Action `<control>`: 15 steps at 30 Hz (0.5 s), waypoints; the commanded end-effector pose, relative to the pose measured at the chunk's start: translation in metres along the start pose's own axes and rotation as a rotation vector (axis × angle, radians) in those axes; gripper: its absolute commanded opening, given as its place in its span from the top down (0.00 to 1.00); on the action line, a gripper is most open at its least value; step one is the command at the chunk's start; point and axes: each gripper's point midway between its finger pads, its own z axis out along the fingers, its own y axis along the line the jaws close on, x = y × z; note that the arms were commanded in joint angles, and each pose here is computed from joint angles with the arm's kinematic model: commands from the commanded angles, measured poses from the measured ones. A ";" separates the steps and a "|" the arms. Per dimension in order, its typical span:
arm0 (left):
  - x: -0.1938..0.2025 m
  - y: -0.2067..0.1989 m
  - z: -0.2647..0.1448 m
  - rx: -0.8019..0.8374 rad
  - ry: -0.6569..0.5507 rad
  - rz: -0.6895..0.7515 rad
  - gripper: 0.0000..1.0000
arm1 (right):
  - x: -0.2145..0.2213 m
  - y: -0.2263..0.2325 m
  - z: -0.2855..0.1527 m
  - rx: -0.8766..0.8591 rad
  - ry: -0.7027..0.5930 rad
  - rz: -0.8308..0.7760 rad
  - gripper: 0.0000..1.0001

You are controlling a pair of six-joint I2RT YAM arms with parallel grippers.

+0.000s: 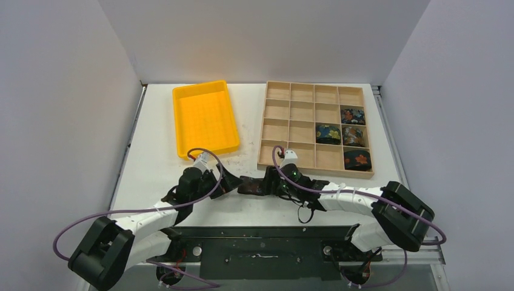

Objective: Roll the ties
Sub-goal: Roll the tie at the center of the board.

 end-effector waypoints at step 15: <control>-0.053 -0.024 -0.032 0.063 -0.288 -0.006 0.04 | -0.043 0.035 -0.025 -0.190 -0.138 -0.079 0.16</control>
